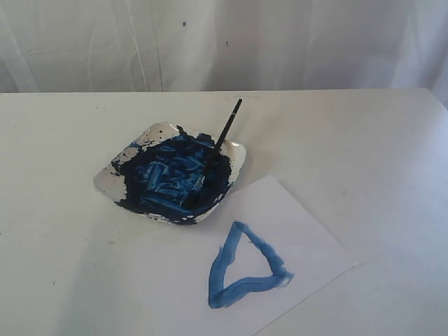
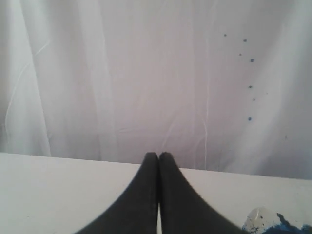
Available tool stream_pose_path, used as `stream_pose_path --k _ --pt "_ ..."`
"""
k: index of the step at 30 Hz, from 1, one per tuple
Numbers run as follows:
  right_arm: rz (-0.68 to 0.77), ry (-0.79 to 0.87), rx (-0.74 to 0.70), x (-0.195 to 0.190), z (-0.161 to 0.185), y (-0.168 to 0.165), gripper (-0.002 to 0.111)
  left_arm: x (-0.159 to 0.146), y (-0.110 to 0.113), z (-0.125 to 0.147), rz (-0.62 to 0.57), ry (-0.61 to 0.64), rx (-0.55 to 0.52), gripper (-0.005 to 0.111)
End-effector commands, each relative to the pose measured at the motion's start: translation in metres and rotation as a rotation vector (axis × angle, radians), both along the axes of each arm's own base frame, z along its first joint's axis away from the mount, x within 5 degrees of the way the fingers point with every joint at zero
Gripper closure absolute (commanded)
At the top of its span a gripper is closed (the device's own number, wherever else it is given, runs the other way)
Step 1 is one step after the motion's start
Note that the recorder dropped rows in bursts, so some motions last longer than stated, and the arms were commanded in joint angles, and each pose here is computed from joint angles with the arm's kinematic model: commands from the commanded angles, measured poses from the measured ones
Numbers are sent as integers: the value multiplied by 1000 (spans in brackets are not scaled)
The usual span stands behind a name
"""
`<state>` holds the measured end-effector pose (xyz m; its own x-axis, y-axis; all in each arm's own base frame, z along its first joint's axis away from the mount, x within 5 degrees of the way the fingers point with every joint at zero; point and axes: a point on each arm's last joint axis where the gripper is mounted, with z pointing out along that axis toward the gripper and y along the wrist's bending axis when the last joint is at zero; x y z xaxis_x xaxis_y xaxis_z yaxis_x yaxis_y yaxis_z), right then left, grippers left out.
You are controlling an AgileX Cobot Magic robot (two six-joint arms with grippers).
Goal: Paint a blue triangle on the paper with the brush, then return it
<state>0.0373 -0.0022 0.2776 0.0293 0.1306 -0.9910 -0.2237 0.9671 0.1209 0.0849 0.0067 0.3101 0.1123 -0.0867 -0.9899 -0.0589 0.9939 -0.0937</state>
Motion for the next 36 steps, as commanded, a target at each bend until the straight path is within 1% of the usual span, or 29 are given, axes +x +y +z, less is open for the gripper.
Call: stream_pose_path --k 1,2,3,4,5,7,8,9,12,15,17,21,24,26,29,30,32,35,36 --pt "4 -3 -4 0 -1 0 108 -2 7 0 70 -18 -77 107" --pt "4 -3 -4 0 -1 0 108 -2 7 0 71 -17 -63 107" --pt "4 -3 -4 0 -1 0 108 -3 7 0 77 -14 -16 107" --pt "4 -3 -4 0 -1 0 108 -3 7 -2 78 5 -15 107" --pt "4 -3 -4 0 -1 0 108 -3 7 -4 79 34 26 107" --pt "4 -3 -4 0 -1 0 108 -6 5 -11 49 109 45 107" --pt "4 -3 -4 0 -1 0 108 -8 1 -15 11 145 56 107" --pt "4 -3 -4 0 -1 0 108 -10 -3 -17 -41 169 20 107" --pt "4 -3 -4 0 -1 0 108 -16 -18 -20 -210 185 143 107" --pt "5 -5 -4 0 -1 0 108 -18 -28 -23 -317 190 295 107" --pt "5 -5 -4 0 -1 0 108 -20 -31 -25 -359 209 324 107" --pt "5 -5 -4 0 -1 0 108 -19 -32 -31 -367 237 290 107" --pt "5 -5 -4 0 -1 0 108 -17 -31 -46 -361 274 246 107" --pt "5 -5 -4 0 -1 0 108 -15 -29 -59 -335 294 177 107" --pt "4 -3 -5 0 -1 0 108 -13 -22 -76 -255 266 47 107" --pt "4 -3 -5 0 -1 0 108 -15 -20 -87 -220 254 4 107" --pt "5 -5 -4 0 -1 0 108 -21 -18 -102 -193 247 1 107" --pt "5 -5 -4 0 -1 0 108 -27 -15 -113 -156 202 3 107" --pt "5 -5 -4 0 -1 0 108 -28 -14 -116 -121 188 1 107"
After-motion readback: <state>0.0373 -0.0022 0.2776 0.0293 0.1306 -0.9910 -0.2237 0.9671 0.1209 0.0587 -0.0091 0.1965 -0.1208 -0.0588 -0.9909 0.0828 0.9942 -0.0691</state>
